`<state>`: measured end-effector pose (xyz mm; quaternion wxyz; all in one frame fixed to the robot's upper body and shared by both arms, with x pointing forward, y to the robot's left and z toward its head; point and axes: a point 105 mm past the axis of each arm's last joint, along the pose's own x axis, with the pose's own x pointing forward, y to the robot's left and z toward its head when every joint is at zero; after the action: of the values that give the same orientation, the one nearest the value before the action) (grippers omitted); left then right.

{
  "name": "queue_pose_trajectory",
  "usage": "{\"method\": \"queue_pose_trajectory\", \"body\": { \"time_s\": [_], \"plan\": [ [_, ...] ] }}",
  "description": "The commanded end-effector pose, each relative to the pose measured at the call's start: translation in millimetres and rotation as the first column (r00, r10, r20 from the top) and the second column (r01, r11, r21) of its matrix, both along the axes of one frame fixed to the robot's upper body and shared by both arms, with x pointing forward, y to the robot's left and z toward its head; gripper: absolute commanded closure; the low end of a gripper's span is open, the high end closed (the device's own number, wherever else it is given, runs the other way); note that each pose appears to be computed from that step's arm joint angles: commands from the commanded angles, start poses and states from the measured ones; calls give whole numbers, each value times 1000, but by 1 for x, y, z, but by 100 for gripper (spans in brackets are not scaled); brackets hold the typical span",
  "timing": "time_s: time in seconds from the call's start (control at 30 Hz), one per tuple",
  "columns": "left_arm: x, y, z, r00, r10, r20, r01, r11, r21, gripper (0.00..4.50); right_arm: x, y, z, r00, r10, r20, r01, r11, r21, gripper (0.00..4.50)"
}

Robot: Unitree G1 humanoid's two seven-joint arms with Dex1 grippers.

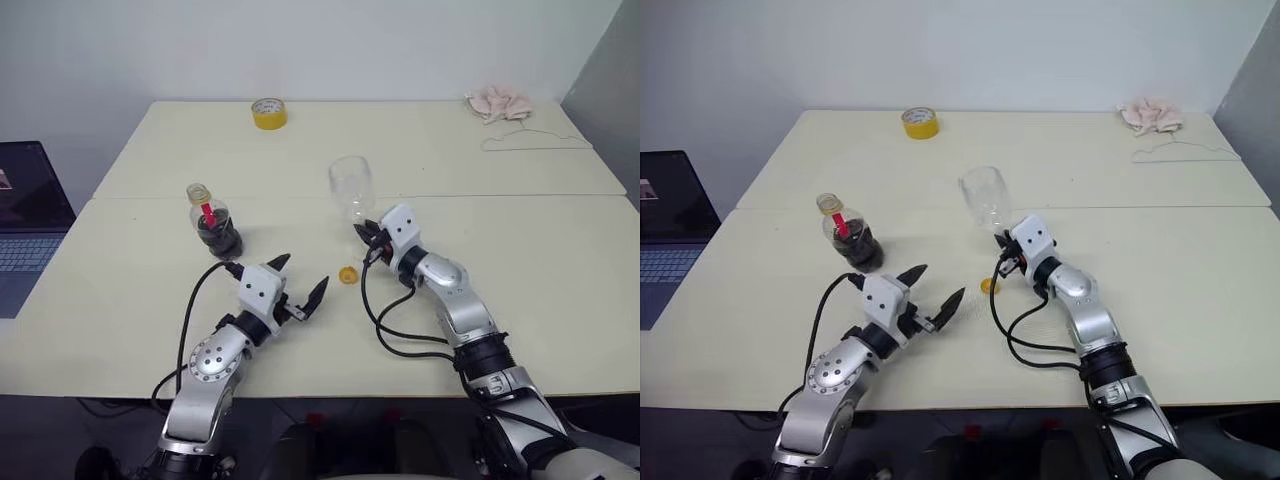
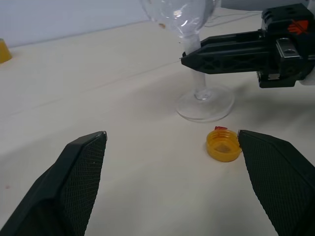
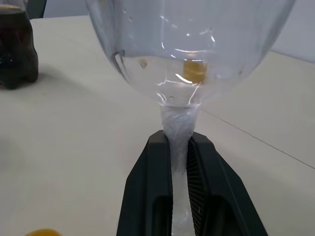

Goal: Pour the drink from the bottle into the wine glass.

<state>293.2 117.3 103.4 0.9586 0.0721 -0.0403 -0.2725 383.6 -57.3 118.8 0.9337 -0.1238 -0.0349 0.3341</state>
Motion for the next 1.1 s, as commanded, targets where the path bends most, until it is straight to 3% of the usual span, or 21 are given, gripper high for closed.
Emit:
{"method": "queue_pose_trajectory", "body": {
  "time_s": [0.03, 0.3, 0.53, 0.93, 0.97, 1.1],
  "plan": [
    [4, 6, 12, 999, 14, 50, -14, 1000, 12, 0, -7, -23, -47, 979, -75, -187, 61, 995, -82, 434],
    [4, 6, 13, 999, 9, 51, -10, 1000, 17, 0, -15, -27, -57, 962, -63, -267, 34, 993, -110, 434],
    [5, 7, 13, 999, 10, 52, -11, 1000, 18, 0, -14, -17, -47, 962, -17, -273, -5, 997, -80, 434],
    [5, 8, 12, 999, 15, 51, -16, 1000, 18, 0, -11, -20, -41, 963, -33, -268, 17, 998, -62, 25],
    [5, 8, 12, 999, 15, 51, -16, 1000, 18, 0, -12, -20, -41, 963, -33, -268, 18, 998, -61, 2],
    [5, 9, 12, 999, 17, 51, -18, 1000, 19, 0, -14, -24, -38, 965, -27, -262, 12, 998, -60, 2]
  ]
}}
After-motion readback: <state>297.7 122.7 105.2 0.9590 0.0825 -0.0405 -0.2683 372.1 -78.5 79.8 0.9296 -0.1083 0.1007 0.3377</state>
